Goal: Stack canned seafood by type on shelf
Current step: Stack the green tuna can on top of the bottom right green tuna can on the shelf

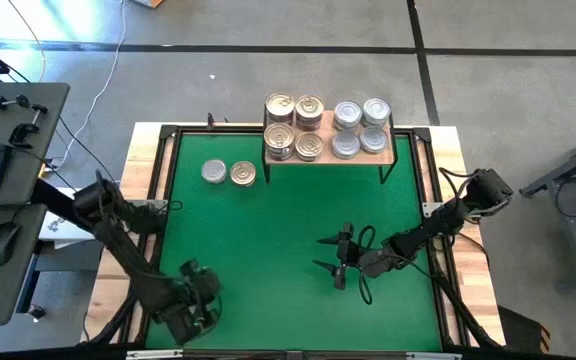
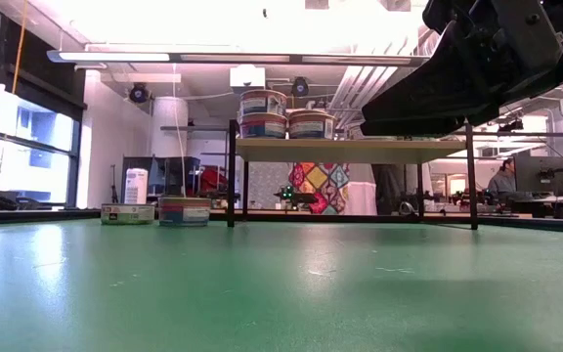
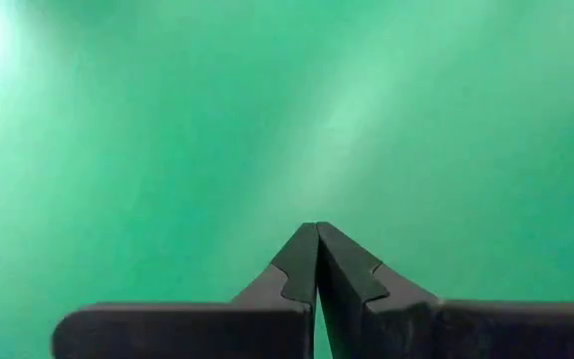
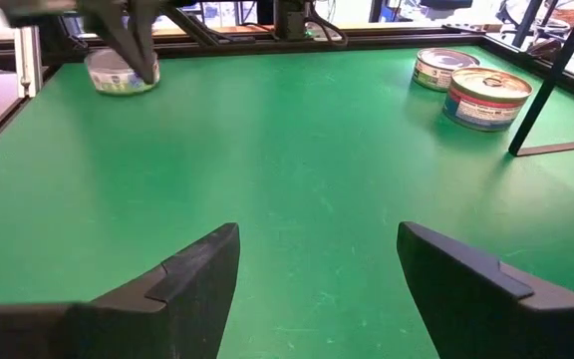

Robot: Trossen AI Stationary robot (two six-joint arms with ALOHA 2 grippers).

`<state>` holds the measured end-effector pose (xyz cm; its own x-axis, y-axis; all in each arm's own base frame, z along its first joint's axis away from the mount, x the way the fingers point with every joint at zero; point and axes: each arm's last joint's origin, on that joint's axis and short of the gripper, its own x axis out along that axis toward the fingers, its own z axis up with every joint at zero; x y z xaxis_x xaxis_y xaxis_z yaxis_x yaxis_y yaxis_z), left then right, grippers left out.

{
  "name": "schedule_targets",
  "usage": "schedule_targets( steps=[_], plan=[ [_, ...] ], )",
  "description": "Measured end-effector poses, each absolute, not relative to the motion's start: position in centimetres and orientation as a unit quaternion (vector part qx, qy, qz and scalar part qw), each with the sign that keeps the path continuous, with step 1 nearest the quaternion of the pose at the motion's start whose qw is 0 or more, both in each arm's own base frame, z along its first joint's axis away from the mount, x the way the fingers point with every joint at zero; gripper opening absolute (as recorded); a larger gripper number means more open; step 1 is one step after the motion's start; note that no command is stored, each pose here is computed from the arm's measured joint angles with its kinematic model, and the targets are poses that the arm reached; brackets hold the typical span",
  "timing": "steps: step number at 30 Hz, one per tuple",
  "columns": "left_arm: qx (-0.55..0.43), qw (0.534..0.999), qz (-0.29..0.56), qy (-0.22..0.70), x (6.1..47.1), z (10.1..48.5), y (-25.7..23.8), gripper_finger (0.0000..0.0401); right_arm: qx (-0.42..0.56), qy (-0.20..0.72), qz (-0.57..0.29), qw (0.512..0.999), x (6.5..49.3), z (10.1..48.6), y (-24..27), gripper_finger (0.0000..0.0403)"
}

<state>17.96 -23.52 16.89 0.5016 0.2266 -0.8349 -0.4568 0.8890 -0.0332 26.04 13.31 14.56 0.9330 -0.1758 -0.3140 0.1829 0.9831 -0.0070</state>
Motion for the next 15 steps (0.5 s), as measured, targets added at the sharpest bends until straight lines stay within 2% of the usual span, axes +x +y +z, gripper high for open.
schedule_targets(
  steps=[3, 7, 10, 15],
  plan=[
    [-0.089, 0.887, 0.170, 0.420, 19.7, 17.9, -23.6, 0.0000, 0.011, 0.158, -0.091, 0.983, 26.0, 14.6, 13.3, 0.0265],
    [-0.102, 0.859, 0.139, 0.481, 20.5, 19.2, -23.9, 0.0000, 0.013, 0.157, -0.091, 0.983, 26.1, 14.6, 13.3, 0.0265],
    [-0.156, 0.800, 0.138, 0.563, 19.9, 19.9, -24.2, 0.0000, 0.013, 0.157, -0.091, 0.983, 26.1, 14.6, 13.3, 0.0265],
    [-0.207, 0.675, 0.217, 0.674, 17.0, 19.5, -24.1, 0.0000, 0.013, 0.157, -0.091, 0.983, 26.1, 14.6, 13.3, 0.0265]
  ],
)
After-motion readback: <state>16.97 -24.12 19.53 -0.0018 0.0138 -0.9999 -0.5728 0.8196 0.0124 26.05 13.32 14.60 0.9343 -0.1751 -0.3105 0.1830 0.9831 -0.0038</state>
